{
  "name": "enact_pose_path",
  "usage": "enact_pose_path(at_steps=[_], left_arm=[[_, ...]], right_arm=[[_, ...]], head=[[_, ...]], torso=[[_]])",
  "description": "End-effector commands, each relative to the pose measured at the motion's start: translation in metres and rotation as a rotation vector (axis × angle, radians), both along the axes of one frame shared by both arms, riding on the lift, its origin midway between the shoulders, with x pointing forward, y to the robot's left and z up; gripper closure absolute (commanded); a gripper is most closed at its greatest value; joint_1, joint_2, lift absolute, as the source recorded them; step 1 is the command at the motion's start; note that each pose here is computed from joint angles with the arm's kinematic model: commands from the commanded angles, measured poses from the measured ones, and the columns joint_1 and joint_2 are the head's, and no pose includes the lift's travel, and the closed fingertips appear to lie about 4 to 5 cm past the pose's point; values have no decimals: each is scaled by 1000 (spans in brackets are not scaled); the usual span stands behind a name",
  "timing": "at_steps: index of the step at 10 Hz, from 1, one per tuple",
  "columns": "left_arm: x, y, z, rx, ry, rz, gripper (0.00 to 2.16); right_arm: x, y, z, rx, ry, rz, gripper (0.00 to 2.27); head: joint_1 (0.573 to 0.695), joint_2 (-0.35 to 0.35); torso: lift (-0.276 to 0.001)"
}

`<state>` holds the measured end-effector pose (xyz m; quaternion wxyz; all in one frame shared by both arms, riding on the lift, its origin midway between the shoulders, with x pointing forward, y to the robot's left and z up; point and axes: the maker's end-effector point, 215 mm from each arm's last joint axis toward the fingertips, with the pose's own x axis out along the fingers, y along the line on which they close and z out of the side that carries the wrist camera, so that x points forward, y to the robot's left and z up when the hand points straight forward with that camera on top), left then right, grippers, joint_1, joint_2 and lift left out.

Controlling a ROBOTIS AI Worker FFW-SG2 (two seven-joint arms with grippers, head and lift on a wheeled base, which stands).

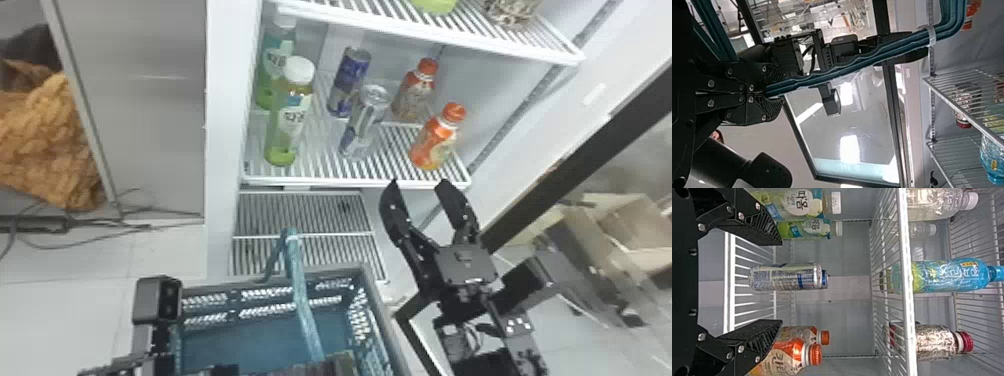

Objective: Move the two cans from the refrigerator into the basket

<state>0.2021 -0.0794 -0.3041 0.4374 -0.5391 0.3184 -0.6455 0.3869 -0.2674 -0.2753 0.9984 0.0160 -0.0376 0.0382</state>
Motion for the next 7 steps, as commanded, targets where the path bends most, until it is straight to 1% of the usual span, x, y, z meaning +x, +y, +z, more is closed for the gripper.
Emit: enact_pose_path(at_steps=[1, 5, 7], left_arm=[[0, 0, 0, 2, -2, -1, 1188], [0, 0, -1, 1, -2, 1, 1188], [0, 0, -1, 3, -3, -1, 1188]], right_arm=[[1, 0, 0, 0, -1, 0, 337], [0, 0, -1, -1, 1, 0, 337], [3, 0, -3, 1, 1, -1, 282]], head=[[695, -350], [695, -350], [695, -350]], torso=[[-276], [-276], [-276]])
